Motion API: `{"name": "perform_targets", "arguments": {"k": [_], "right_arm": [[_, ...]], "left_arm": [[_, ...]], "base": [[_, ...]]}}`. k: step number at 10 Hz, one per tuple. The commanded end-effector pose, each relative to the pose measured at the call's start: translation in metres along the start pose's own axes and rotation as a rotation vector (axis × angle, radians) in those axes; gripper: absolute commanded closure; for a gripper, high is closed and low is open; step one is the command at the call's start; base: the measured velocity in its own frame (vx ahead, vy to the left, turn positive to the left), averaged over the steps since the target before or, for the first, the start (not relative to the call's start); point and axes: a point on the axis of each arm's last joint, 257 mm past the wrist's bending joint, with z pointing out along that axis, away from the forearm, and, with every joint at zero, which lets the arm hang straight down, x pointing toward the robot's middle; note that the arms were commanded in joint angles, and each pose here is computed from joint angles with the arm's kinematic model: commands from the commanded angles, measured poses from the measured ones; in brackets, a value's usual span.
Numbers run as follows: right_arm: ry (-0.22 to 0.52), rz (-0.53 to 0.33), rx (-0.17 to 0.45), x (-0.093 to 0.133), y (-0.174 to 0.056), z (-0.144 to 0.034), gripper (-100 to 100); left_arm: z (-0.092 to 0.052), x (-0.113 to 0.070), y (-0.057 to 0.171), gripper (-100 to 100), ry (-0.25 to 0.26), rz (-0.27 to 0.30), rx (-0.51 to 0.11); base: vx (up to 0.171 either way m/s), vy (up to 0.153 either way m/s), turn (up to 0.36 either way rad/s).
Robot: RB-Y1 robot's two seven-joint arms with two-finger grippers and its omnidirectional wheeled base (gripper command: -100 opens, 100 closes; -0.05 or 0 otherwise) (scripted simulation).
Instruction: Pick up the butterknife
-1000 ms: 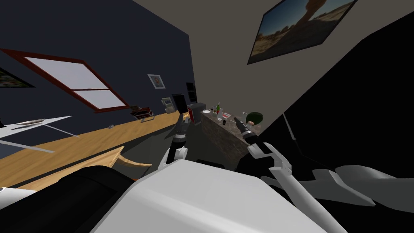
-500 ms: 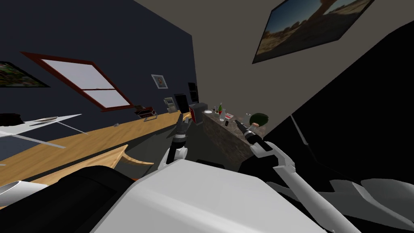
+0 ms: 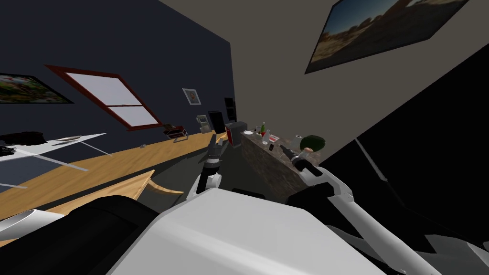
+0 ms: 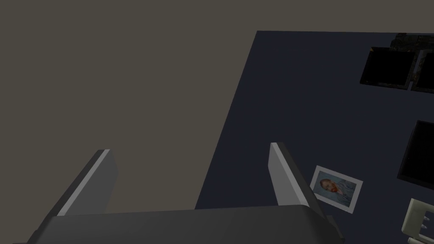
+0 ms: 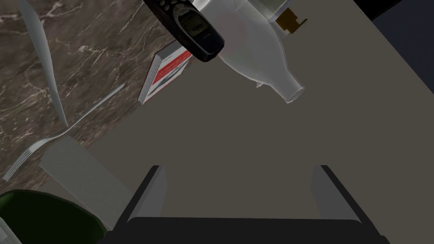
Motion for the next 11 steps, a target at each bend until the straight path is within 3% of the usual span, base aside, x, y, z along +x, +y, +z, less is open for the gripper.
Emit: {"name": "perform_targets", "arguments": {"k": [1,2,3,4,5,6,7,8,9,10,11], "right_arm": [[0.013,-0.011,0.05,0.002,-0.018,0.002,-100],[0.031,-0.031,0.13,0.001,-0.048,0.001,-100],[0.031,-0.031,0.13,0.001,-0.048,0.001,-100],[0.048,-0.05,0.211,-0.001,-0.078,-0.003,-100],[0.048,-0.05,0.211,-0.001,-0.078,-0.003,-100],[0.061,-0.068,0.281,-0.004,-0.106,-0.008,-100],[0.065,-0.067,0.294,-0.003,-0.109,-0.009,-100],[0.078,-0.084,0.365,-0.006,-0.137,-0.016,-100],[0.08,-0.084,0.376,-0.005,-0.139,-0.017,-100],[0.092,-0.099,0.447,-0.009,-0.166,-0.027,-100],[0.095,-0.099,0.458,-0.009,-0.169,-0.028,-100]], "left_arm": [[0.0,0.0,0.0,0,0.0,0.0,0.0],[0.0,0.0,0.0,0,0.0,0.0,0.0],[0.0,0.0,0.0,0,0.0,0.0,0.0],[0.0,0.0,0.0,0,0.0,0.0,0.0],[0.0,0.0,0.0,0,0.0,0.0,0.0],[0.0,0.0,0.0,0,0.0,0.0,0.0],[0.0,0.0,0.0,0,0.0,0.0,0.0],[0.0,0.0,0.0,0,0.0,0.0,0.0],[0.0,0.0,0.0,0,0.0,0.0,0.0],[0.0,0.0,0.0,0,0.0,0.0,0.0],[0.0,0.0,0.0,0,0.0,0.0,0.0]], "base": [[0.053,0.047,0.036],[0.063,0.056,0.074],[0.063,0.053,0.03],[0.088,0.075,0.061],[0.069,0.072,0.03],[0.07,0.083,0.07],[0.064,0.06,0.025],[0.081,0.066,0.056],[0.068,0.056,0.024],[0.076,0.075,0.052],[0.067,0.061,0.027]]}}
